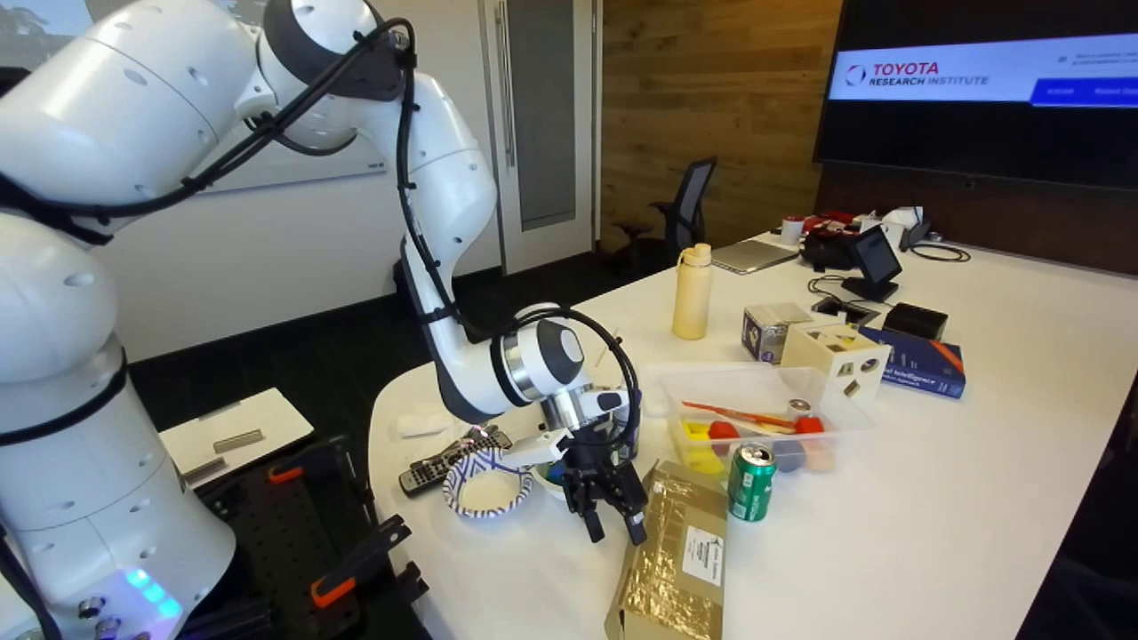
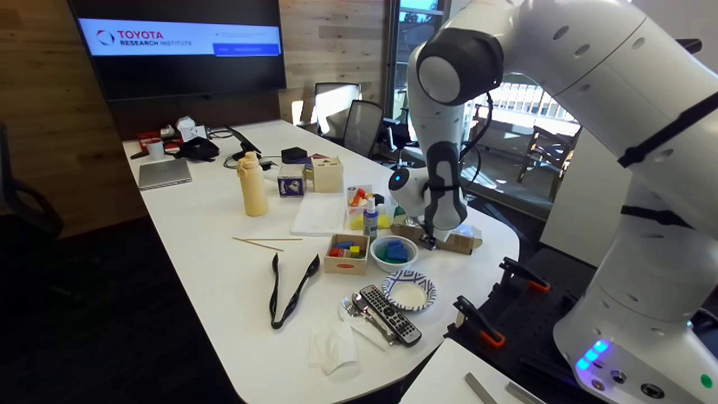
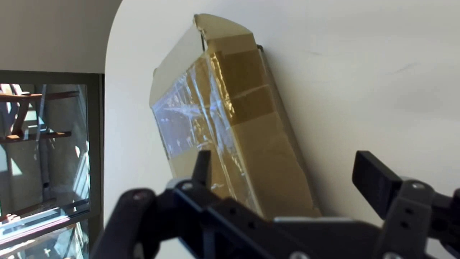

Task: Open the brown box.

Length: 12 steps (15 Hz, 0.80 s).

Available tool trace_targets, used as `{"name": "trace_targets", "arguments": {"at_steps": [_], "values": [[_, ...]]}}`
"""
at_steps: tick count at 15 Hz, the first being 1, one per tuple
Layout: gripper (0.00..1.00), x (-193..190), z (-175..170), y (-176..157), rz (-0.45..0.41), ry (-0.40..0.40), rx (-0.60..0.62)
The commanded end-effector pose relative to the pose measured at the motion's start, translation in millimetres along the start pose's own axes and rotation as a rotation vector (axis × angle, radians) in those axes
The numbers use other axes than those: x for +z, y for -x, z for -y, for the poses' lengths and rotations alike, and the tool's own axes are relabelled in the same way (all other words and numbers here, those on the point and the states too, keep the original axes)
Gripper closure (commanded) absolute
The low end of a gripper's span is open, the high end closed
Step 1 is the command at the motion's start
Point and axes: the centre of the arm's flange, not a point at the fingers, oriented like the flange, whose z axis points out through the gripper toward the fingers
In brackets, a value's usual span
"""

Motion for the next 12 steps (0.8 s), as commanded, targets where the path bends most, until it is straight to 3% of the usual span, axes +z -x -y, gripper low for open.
{"name": "trace_targets", "arguments": {"at_steps": [1, 7, 12], "values": [[0.0, 21, 3, -14, -0.029, 0.051, 0.005], [0.0, 41, -3, -33, -0.034, 0.09, 0.038], [0.0, 29, -9, -27, -0.061, 0.066, 0.063]]}}
